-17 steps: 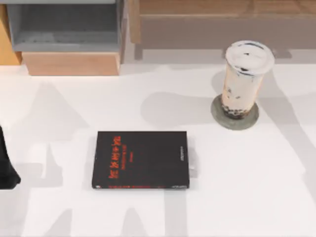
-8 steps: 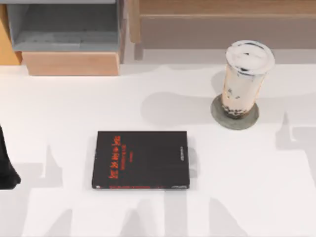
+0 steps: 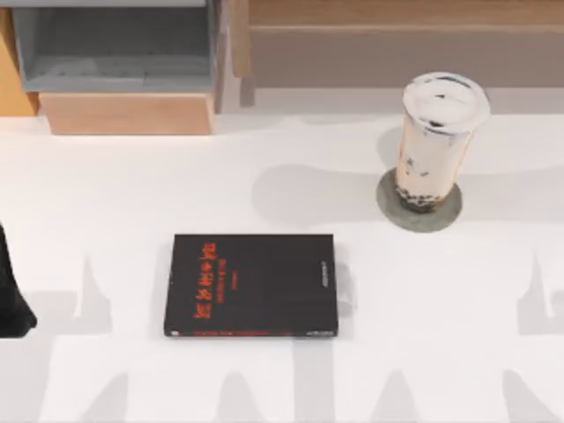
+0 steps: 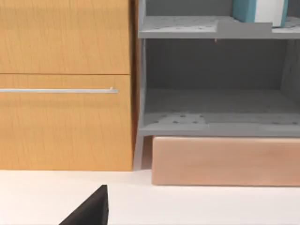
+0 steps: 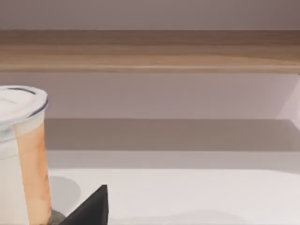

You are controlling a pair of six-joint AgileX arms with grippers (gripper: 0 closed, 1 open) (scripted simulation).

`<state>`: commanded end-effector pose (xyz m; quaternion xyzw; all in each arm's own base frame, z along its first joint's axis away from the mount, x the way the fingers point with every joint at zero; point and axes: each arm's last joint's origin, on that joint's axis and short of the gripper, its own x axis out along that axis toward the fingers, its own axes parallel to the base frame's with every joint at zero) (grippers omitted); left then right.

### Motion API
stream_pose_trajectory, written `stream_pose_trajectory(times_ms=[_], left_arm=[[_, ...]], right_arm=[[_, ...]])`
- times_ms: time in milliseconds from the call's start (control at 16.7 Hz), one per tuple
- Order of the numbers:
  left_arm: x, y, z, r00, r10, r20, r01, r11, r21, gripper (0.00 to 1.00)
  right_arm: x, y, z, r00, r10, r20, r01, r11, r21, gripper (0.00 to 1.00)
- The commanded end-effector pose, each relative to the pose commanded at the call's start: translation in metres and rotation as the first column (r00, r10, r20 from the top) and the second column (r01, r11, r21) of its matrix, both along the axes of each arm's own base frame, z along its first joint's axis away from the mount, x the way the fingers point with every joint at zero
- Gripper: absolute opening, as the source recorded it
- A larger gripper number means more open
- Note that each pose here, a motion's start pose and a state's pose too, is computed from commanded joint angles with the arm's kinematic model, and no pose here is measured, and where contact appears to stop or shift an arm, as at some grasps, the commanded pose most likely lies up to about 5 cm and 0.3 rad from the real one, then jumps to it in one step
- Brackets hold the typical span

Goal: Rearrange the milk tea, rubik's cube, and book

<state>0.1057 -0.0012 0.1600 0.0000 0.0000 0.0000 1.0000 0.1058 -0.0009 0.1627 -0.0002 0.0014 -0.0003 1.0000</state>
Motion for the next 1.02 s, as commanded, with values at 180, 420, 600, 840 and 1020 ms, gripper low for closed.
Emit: stream_pose_trajectory(times_ms=[180, 420, 600, 840, 1020], left_arm=[[0.000, 0.000, 0.000, 1.000, 0.000, 0.000, 0.000, 1.000, 0.000, 1.00], [0.000, 0.000, 0.000, 1.000, 0.000, 0.000, 0.000, 1.000, 0.000, 1.00], [0.001, -0.001, 0.018, 1.000, -0.008, 0.026, 0.008, 1.000, -0.001, 1.00], [0.014, -0.006, 0.073, 0.997, -0.027, 0.077, 0.028, 1.000, -0.007, 1.00], [0.048, -0.013, 0.117, 0.996, -0.038, 0.081, 0.040, 0.999, -0.014, 1.00]], right_arm=[[0.000, 0.000, -0.003, 1.000, 0.001, 0.003, -0.001, 1.000, 0.000, 1.00], [0.000, 0.000, -0.003, 1.000, 0.001, 0.003, -0.001, 1.000, 0.000, 1.00], [0.000, 0.000, -0.003, 1.000, 0.001, 0.003, -0.001, 1.000, 0.000, 1.00], [0.000, 0.000, -0.003, 1.000, 0.001, 0.003, -0.001, 1.000, 0.000, 1.00], [0.000, 0.000, -0.003, 1.000, 0.001, 0.003, -0.001, 1.000, 0.000, 1.00]])
